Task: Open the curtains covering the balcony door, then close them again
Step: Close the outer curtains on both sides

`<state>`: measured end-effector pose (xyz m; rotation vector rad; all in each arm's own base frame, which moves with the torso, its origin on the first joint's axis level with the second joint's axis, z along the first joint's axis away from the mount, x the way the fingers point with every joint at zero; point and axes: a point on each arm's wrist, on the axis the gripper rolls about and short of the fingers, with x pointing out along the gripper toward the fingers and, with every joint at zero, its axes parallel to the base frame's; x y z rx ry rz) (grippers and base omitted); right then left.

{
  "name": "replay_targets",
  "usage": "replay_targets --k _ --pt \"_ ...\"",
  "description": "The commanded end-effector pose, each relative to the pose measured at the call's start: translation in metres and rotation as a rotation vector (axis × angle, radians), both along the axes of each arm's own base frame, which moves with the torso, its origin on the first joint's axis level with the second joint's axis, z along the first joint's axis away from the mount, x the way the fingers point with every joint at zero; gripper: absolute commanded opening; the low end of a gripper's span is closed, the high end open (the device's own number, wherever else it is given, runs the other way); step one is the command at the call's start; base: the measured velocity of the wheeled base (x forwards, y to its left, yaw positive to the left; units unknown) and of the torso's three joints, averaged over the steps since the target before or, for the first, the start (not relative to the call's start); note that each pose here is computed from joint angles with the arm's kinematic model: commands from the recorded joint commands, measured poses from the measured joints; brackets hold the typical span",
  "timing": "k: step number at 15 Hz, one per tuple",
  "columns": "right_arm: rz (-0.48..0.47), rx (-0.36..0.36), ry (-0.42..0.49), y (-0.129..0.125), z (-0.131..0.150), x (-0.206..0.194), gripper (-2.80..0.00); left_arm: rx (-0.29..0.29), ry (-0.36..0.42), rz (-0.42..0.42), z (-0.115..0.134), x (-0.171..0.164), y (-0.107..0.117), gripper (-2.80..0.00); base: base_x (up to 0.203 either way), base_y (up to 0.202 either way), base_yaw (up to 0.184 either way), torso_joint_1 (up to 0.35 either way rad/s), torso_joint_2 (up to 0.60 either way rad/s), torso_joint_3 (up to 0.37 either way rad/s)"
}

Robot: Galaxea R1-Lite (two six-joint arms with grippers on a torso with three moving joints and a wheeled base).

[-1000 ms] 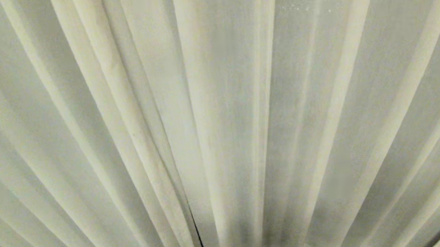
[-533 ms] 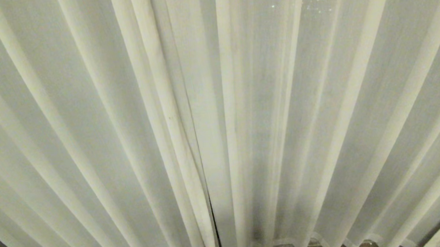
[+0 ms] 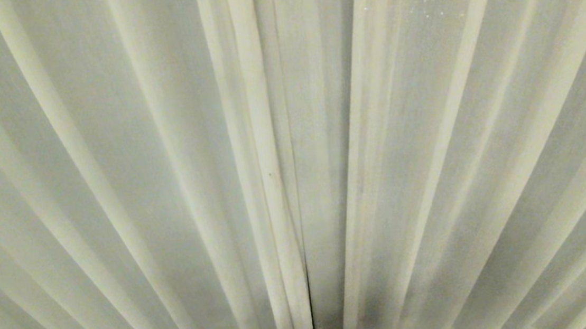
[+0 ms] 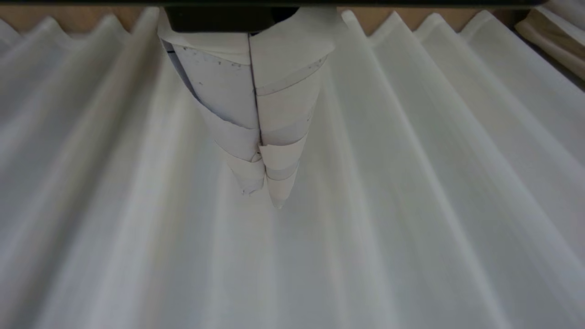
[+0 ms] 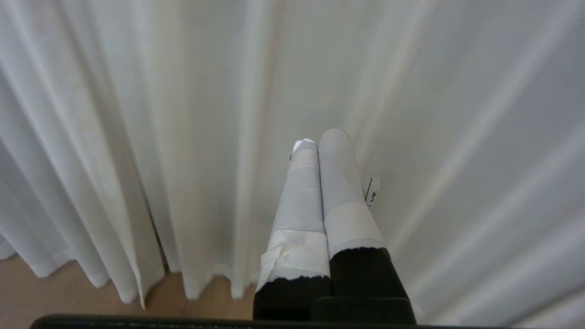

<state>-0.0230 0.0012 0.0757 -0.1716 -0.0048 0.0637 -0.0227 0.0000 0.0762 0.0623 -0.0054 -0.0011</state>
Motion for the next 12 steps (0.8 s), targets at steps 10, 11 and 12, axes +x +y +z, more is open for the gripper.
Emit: replay_targets --k 10,11,12 --pt "0.001 -0.002 0.002 0.0 -0.0001 0.0001 -2.8 -0.007 -0.001 0.001 -0.0001 -0.0001 0.0 -2.8 0.068 0.17 -0.001 0.0 0.0 0.0" --pt "0.001 -0.002 0.002 0.0 -0.0001 0.0001 -2.8 -0.013 0.0 0.004 -0.0003 -0.0001 0.0001 -2.8 0.0 0.196 0.001 0.009 0.0 0.002" --pt "0.001 -0.002 0.002 0.0 -0.0001 0.0001 -2.8 -0.016 0.001 0.005 -0.0003 -0.0001 0.0001 -2.8 0.0 0.176 -0.002 -0.004 0.0 -0.001"
